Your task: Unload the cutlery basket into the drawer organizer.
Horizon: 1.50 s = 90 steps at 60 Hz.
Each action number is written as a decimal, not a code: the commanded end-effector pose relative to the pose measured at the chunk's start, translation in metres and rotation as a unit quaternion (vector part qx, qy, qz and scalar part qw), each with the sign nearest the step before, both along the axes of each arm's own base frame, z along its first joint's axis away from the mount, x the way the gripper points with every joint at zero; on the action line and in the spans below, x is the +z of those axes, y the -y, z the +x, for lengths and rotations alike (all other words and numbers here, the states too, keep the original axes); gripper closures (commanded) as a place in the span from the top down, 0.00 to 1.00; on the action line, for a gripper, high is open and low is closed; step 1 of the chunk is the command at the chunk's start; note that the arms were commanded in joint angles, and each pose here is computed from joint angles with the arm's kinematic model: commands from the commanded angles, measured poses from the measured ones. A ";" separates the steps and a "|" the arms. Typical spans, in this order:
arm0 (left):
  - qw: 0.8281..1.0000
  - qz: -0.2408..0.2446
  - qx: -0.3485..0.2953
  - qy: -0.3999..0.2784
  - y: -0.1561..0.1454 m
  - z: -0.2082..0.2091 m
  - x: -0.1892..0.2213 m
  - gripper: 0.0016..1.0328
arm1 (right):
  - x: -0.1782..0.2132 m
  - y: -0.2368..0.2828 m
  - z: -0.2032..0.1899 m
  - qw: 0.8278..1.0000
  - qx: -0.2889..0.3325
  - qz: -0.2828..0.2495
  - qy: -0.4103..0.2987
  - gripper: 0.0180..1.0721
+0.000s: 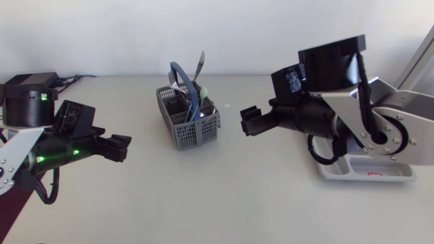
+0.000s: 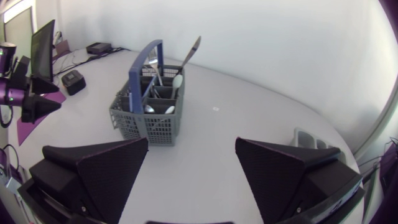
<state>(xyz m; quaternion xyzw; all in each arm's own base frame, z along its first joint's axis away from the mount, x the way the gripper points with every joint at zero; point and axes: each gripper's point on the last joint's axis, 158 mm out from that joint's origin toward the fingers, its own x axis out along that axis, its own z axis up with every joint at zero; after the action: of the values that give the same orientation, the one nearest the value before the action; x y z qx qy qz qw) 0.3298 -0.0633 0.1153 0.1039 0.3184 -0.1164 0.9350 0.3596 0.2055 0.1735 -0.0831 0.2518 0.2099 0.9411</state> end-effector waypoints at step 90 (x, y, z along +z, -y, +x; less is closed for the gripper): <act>0.994 0.011 -0.106 0.013 0.056 0.009 -0.017 0.89 | -0.018 -0.141 0.072 0.992 0.102 -0.029 -0.065 0.16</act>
<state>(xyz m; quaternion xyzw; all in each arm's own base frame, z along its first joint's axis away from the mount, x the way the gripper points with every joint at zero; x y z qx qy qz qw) 0.3461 -0.1175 0.1089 0.1356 0.2831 -0.2005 0.9280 0.4441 0.3558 0.1471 -0.1124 0.3099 0.2957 0.8966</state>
